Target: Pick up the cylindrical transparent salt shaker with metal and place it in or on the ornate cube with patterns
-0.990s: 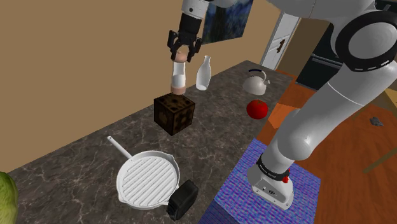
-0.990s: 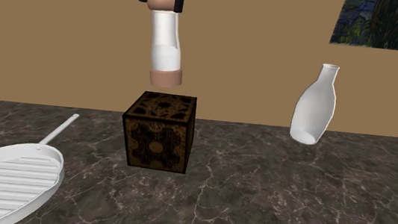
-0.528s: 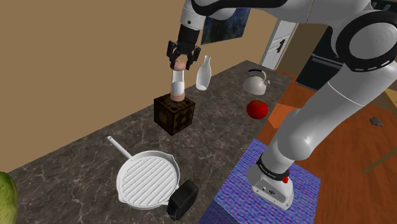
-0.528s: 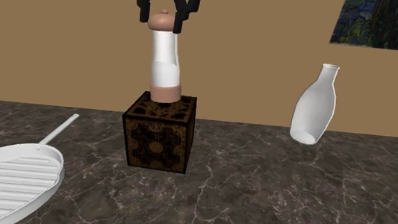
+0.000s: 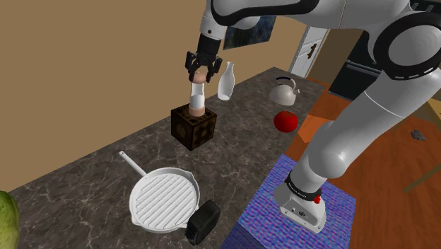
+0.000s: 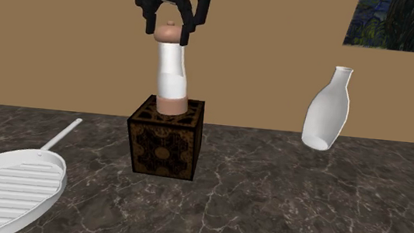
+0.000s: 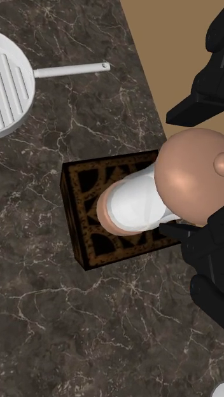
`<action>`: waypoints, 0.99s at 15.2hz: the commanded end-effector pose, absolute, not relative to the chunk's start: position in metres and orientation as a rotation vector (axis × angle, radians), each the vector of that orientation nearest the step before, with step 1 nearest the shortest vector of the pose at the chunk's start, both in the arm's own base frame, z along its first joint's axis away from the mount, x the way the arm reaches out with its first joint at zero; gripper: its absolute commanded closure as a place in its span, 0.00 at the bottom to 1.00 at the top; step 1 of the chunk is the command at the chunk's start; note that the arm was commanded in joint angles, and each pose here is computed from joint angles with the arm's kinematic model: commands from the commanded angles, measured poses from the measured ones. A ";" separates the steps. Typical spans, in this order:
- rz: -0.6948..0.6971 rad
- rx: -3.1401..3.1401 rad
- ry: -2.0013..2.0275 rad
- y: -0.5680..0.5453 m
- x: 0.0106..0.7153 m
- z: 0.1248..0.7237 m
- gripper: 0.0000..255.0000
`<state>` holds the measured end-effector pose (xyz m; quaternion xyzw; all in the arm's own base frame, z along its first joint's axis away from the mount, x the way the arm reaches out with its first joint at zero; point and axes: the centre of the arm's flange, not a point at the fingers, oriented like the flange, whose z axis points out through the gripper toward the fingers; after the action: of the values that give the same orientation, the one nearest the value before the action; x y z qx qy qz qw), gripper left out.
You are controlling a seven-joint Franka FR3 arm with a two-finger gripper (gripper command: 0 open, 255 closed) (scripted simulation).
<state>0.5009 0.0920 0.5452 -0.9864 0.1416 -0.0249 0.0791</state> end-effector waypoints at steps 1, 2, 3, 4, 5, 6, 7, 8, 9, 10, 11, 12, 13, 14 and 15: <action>-0.075 -2.952 0.424 0.092 0.501 0.545 1.00; -0.075 -2.952 0.424 0.092 0.501 0.545 1.00; -0.075 -2.952 0.424 0.092 0.501 0.545 0.00; -0.075 -2.952 0.424 0.092 0.501 0.545 0.00; -0.075 -2.952 0.424 0.092 0.501 0.545 0.00; -0.075 -2.952 0.424 0.092 0.501 0.545 0.00; -0.075 -2.952 0.424 0.092 0.501 0.545 0.00; -0.075 -2.952 0.424 0.092 0.501 0.545 0.00; -0.075 -2.952 0.424 0.090 0.500 0.558 0.00; -0.075 -2.952 0.424 0.088 0.499 0.571 0.00; -0.075 -2.952 0.424 0.086 0.498 0.584 0.00; -0.075 -2.952 0.424 0.084 0.497 0.594 0.00; -0.075 -2.952 0.424 0.084 0.497 0.594 0.00; -0.075 -2.952 0.424 0.084 0.497 0.594 0.00; -0.075 -2.952 0.424 0.084 0.497 0.594 0.00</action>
<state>0.4978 0.0846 0.5928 -0.9864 0.1416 -0.0254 0.0793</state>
